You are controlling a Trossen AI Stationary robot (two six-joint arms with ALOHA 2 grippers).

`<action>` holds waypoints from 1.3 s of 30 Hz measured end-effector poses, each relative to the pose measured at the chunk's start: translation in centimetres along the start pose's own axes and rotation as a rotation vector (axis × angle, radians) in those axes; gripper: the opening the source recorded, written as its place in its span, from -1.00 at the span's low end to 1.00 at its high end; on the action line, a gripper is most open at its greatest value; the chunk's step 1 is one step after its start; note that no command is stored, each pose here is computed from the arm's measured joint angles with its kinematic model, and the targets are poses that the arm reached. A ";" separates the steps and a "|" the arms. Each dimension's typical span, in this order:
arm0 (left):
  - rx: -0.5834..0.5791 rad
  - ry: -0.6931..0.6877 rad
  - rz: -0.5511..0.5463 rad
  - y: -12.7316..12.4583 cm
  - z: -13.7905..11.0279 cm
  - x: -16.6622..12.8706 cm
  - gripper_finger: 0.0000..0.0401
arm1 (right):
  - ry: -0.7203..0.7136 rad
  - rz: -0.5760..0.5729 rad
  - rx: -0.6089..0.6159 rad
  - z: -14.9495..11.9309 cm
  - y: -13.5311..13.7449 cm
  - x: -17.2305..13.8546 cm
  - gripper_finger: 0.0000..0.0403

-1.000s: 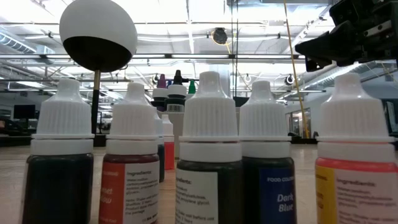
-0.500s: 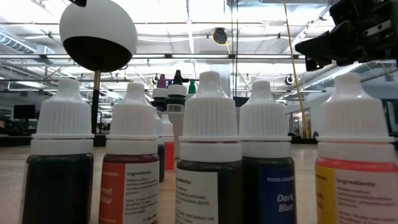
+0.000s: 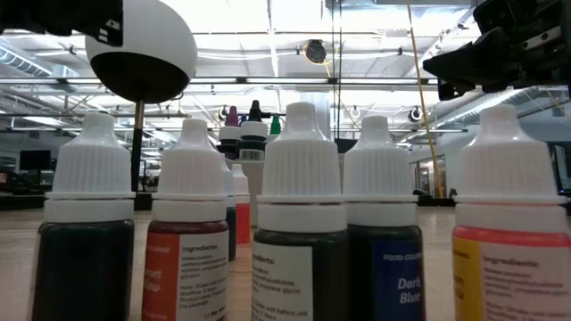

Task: Pick & Place food coloring
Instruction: Put the small green food coloring bottle into the gray bin

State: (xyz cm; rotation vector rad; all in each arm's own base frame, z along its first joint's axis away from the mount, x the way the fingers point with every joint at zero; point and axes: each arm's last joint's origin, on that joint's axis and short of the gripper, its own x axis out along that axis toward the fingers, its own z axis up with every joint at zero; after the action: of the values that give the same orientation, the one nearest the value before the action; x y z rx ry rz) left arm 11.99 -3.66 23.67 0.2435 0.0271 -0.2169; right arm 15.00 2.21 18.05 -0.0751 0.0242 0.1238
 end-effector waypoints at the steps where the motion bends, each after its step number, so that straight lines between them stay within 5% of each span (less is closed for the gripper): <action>1: -0.003 0.002 0.000 -0.1 -0.3 -0.1 -0.99 | 0.000 0.000 0.000 0.0 0.0 0.0 -1.00; 18: -0.016 -0.008 0.027 -1.4 -6.4 -0.6 -0.98 | -0.002 0.006 -0.093 0.0 0.0 0.0 -1.00; 24: -0.099 0.041 0.097 -1.3 -7.0 -0.6 -0.97 | -0.019 0.007 -0.106 1.9 0.0 0.8 -1.00; 30: -0.177 0.075 0.084 -1.4 -7.4 -0.7 -0.97 | 0.157 0.090 -0.067 5.4 1.2 4.4 -1.00; 39: -0.163 0.049 0.113 -1.3 -7.1 -0.6 -0.96 | 0.489 0.190 -0.028 9.2 4.5 13.6 -1.00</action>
State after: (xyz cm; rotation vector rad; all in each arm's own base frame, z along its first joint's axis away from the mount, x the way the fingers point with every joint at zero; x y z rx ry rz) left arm 11.08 -3.00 16.49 0.0879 0.0789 -0.0953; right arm 28.15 9.04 26.49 -0.1295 0.5185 0.2936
